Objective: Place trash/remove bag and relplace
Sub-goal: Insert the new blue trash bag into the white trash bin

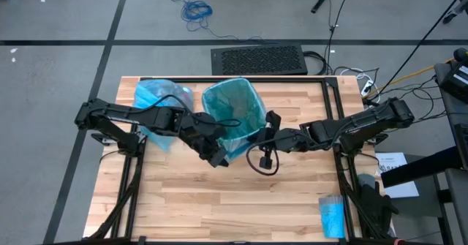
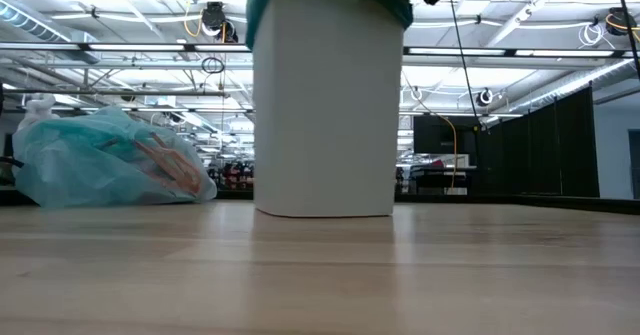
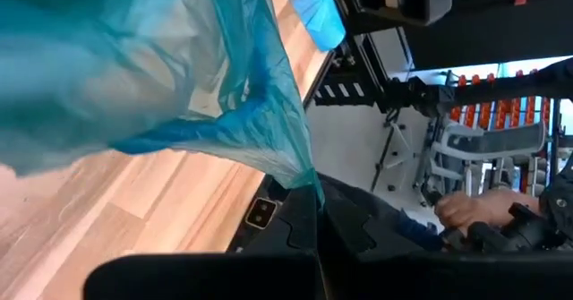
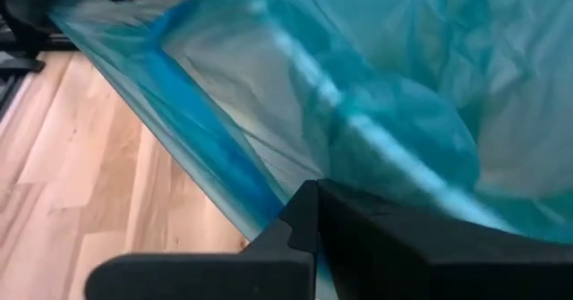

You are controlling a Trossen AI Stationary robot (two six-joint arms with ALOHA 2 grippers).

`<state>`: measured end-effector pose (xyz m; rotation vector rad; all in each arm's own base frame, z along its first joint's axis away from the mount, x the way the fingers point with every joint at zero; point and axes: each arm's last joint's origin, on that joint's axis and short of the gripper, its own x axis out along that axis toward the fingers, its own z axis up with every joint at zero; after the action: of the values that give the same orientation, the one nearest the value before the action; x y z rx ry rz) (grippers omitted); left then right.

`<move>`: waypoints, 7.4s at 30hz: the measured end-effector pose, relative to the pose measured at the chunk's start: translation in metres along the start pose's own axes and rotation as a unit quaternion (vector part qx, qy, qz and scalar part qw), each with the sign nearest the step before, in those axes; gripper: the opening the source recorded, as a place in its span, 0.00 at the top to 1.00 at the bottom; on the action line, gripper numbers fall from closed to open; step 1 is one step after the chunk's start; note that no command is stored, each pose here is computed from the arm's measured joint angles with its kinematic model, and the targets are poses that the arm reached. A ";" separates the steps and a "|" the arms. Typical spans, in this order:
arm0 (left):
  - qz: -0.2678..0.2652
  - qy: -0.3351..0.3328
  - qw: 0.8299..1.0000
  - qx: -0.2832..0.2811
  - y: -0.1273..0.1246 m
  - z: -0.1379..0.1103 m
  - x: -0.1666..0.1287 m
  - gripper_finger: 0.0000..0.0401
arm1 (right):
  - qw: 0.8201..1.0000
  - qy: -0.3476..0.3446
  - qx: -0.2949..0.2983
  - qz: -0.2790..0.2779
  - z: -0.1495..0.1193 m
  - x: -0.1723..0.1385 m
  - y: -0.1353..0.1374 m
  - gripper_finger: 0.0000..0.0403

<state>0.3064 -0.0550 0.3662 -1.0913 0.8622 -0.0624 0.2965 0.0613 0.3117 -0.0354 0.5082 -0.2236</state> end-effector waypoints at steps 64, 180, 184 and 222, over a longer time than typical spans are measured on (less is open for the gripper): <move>-0.062 -0.183 0.960 0.203 -0.043 -0.020 -0.013 0.35 | 0.949 -0.300 0.067 0.064 0.063 -0.099 -0.037 1.00; 0.392 -0.218 0.862 0.238 0.075 0.078 -0.151 0.35 | 0.972 0.019 0.228 -0.047 0.094 0.006 -0.180 0.70; 0.411 -0.234 0.851 0.227 0.084 0.085 -0.163 0.35 | 0.974 -0.009 0.222 -0.054 0.101 -0.012 -0.176 0.70; 0.253 -0.152 0.929 0.223 0.135 0.141 -0.082 0.35 | 0.978 0.183 0.101 0.020 0.064 0.051 -0.108 0.70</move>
<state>0.2925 0.1534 0.3314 -0.4157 0.7747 0.3217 0.3487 -0.0562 0.3528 0.2181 0.8495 -0.2421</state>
